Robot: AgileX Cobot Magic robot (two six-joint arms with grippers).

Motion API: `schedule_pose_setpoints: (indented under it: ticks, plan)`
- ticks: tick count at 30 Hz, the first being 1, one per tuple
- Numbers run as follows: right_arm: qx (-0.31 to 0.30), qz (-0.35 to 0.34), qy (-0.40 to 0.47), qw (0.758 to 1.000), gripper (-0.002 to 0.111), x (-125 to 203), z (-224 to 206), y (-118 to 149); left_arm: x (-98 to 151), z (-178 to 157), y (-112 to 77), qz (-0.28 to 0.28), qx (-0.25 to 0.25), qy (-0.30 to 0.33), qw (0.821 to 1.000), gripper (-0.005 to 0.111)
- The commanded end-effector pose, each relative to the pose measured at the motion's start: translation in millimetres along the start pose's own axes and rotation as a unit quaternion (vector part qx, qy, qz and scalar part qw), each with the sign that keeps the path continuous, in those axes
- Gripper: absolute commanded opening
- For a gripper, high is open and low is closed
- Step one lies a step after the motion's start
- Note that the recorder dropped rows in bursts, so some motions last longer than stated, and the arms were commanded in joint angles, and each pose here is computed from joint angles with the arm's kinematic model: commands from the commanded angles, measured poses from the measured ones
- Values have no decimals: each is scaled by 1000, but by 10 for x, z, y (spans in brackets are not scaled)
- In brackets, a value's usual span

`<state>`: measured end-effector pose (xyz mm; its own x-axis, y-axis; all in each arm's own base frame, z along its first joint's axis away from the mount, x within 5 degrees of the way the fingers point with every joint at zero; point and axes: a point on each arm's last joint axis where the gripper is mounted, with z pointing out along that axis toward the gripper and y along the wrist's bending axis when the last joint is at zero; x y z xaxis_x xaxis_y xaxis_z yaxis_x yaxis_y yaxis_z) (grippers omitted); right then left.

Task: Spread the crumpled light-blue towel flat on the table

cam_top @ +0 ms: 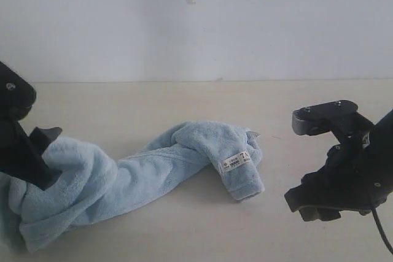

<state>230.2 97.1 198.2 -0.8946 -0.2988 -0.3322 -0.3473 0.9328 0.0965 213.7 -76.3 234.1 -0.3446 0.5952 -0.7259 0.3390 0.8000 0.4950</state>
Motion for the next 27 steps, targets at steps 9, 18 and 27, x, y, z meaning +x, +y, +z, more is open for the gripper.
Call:
schedule_pose_setpoints:
  ticks: [9,18,27]
  plan:
    - [-57,-11,-41,997,53,-81,-24,107,-303,-31,116,-197,5,-47,979,79]
    - [-65,-68,-96,991,53,-697,264,141,-242,299,-303,-191,150,18,970,6]
    - [-80,-69,-36,994,53,-951,817,126,-295,434,-398,-189,184,29,964,6]
